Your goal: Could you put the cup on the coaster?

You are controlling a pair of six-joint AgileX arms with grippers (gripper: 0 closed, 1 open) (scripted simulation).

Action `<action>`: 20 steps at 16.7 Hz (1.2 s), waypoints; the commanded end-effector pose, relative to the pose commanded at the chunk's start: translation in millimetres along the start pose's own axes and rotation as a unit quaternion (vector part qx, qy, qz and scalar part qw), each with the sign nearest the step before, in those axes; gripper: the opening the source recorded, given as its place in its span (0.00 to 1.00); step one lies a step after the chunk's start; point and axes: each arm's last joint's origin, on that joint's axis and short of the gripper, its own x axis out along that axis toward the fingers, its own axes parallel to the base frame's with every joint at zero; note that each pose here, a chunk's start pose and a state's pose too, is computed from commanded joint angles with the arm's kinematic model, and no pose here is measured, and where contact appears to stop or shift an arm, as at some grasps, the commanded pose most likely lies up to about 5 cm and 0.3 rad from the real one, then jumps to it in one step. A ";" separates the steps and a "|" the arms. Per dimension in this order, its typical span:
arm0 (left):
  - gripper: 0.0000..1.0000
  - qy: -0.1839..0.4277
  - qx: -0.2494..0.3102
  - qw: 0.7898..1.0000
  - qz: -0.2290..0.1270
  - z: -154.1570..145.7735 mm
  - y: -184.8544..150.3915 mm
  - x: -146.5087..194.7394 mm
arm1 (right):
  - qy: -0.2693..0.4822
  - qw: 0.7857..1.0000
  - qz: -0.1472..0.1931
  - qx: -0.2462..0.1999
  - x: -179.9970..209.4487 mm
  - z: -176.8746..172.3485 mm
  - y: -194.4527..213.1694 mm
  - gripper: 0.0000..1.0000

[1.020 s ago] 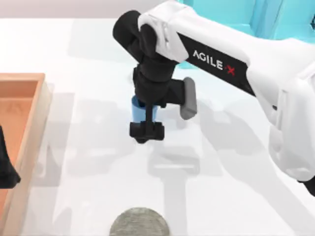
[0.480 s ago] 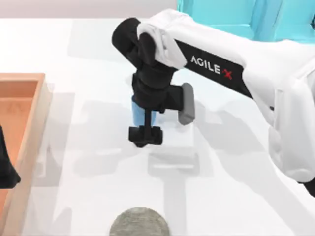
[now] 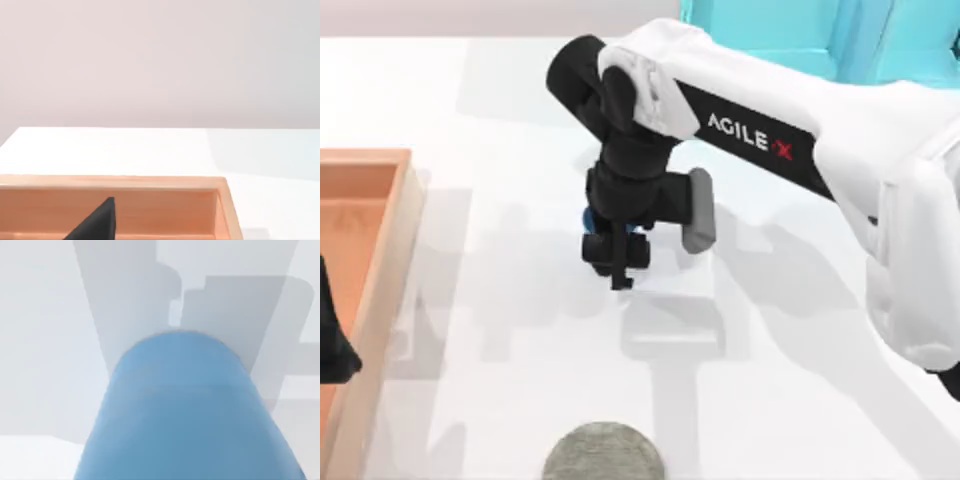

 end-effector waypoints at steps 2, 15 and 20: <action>1.00 0.000 0.000 1.000 0.000 0.0 0.0 0.0 | 0.000 1.000 0.000 0.000 0.0 0.0 0.0 0.10; 1.00 0.000 0.000 1.000 0.000 0.0 0.0 0.0 | -0.004 1.000 -0.005 -0.017 -1.6 0.5 -3.7 0.00; 1.00 0.000 0.000 1.000 0.000 0.0 0.0 0.0 | -0.017 0.986 -0.034 -0.161 -15.3 -6.7 -36.9 0.00</action>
